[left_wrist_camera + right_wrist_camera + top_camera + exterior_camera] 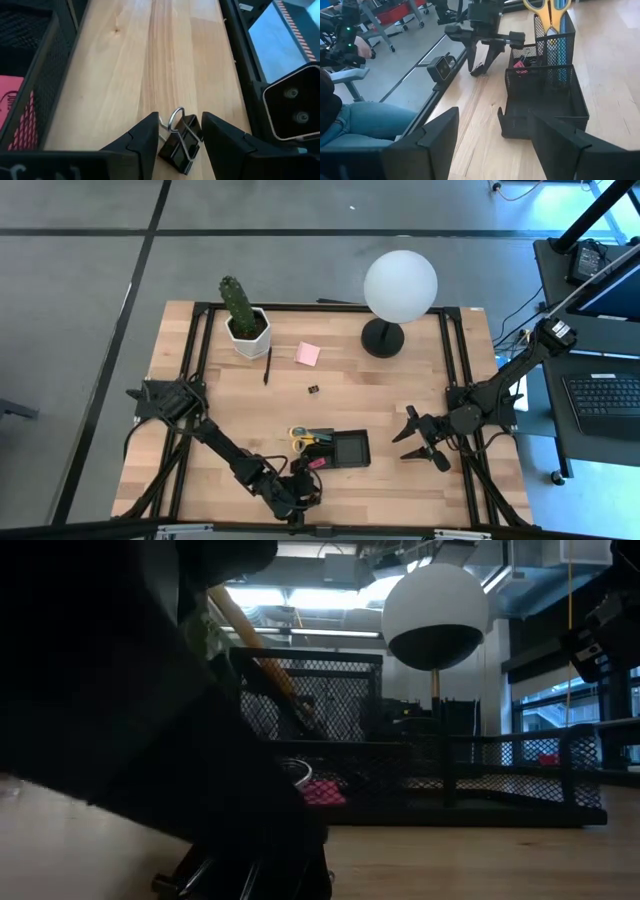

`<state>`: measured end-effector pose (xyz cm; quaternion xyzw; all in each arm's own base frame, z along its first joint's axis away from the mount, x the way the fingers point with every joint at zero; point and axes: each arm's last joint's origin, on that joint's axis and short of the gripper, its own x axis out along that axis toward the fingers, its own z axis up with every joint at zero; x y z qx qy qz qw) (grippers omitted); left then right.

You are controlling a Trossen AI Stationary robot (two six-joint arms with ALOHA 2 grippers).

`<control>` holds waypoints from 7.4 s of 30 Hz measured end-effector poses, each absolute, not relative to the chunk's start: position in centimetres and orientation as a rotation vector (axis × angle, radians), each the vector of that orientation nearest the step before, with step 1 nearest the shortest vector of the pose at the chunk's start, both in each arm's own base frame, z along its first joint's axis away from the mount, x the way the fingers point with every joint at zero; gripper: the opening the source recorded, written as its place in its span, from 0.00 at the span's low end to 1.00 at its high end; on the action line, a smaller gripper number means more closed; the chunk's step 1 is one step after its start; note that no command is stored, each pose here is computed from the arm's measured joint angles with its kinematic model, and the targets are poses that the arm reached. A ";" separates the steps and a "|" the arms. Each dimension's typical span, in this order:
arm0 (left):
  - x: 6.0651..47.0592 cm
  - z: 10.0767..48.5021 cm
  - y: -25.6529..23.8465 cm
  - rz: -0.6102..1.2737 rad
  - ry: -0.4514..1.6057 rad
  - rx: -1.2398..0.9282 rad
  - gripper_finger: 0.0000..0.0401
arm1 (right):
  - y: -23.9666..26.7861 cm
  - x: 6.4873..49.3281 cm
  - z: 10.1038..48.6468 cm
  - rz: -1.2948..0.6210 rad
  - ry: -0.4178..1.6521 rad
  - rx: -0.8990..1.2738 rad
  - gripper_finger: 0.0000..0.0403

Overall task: Pick and place office supplies into organizer
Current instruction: Put the bottom black binder clip into the mesh desk organizer, then put the black pen into the mesh desk organizer

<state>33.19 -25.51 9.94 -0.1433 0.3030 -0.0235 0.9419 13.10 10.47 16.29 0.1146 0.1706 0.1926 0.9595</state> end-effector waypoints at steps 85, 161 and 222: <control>32.9 14.5 -24.5 0.001 0.536 0.663 0.01 | 10.4 13.0 16.0 0.384 0.373 0.217 0.59; 26.5 30.9 -17.7 0.555 0.219 0.064 0.16 | 10.4 13.0 15.9 0.380 0.382 0.219 0.59; 29.1 13.9 6.8 1.236 1.388 -0.746 0.42 | 8.9 14.2 16.5 0.302 0.303 0.191 0.59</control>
